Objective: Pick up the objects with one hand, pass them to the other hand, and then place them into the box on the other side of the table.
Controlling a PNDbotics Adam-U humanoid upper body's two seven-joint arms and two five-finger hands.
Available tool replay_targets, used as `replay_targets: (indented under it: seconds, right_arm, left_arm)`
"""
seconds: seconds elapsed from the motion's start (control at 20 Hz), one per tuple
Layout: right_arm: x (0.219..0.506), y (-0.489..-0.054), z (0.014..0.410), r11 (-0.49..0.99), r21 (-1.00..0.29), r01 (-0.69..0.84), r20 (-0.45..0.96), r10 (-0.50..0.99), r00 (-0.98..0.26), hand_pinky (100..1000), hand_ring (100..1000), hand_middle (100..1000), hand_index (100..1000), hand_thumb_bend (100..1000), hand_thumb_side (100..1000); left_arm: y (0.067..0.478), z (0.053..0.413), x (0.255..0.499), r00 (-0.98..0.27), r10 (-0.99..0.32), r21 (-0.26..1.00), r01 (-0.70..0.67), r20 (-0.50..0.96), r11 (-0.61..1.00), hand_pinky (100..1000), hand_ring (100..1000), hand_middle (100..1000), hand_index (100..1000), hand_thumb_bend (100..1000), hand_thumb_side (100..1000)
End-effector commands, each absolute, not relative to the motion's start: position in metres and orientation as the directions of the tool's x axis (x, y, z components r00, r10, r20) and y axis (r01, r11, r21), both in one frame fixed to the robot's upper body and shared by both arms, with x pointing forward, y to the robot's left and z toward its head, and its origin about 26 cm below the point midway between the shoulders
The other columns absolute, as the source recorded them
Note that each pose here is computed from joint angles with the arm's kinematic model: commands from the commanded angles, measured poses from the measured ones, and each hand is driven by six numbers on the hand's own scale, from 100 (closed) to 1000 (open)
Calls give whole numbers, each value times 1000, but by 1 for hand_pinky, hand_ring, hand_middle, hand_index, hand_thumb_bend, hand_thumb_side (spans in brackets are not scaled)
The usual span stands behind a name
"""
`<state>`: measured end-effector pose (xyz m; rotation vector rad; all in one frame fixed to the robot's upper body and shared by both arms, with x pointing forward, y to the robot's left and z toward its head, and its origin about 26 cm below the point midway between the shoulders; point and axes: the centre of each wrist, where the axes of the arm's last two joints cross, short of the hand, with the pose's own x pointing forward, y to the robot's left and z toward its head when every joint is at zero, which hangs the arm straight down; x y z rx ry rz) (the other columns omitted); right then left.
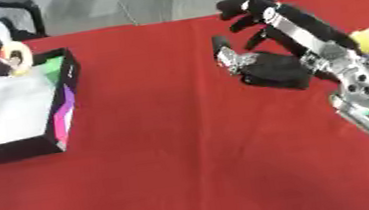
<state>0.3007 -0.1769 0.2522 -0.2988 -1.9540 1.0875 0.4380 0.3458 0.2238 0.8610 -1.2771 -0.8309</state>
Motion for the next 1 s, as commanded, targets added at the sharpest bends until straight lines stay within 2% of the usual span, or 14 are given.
replay_targets:
  seconds: [0.05,0.15,0.25,0.3,0.45,0.55,0.65,0.85,0.9,1.0]
  right_arm:
    - [299,-182,261,597,-787,-154,549,564,-617,687,845,850,930,100,601]
    - [299,-182,261,597,-787,-156,550,563,-617,687,845,849,930,100,604]
    - [299,-182,261,597,-787,-156,550,564,-617,687,844,849,929,100,611]
    - [299,-182,261,597,-787,-155,550,564,-617,687,844,849,929,100,616]
    - [299,-183,261,598,-787,-153,549,565,-616,687,843,849,929,100,623]
    - [299,-183,261,599,-787,-151,549,566,-615,687,842,849,929,100,628]
    - [299,-184,261,600,-786,-148,549,567,-614,687,842,849,929,100,629]
    - [299,-186,263,605,-784,-141,548,567,-615,685,840,846,918,100,615]
    - [299,-187,263,608,-782,-137,548,568,-614,685,840,846,918,100,615]
    - [300,-190,265,613,-780,-124,546,570,-614,683,838,830,899,100,577]
  left_arm:
    - [354,235,438,111,-901,907,6,419,422,782,744,560,577,113,183]
    - [356,232,438,124,-905,912,3,406,410,808,783,616,659,149,180]
    - [357,230,439,142,-908,917,7,395,400,837,843,714,751,201,172]
    - [358,228,439,154,-910,920,13,385,392,851,873,749,794,214,310]
    - [359,227,440,178,-915,929,11,361,369,868,892,774,831,291,655]
    - [359,228,440,185,-915,932,-4,358,363,869,892,773,830,301,797]
    - [358,229,440,182,-913,930,-24,365,367,863,885,768,826,307,808]
    - [357,234,438,181,-904,922,-74,387,380,832,839,748,802,100,690]
    - [357,236,437,178,-900,917,-89,398,389,832,839,748,802,100,690]
    - [355,241,435,162,-891,905,-124,423,407,824,833,722,775,100,614]
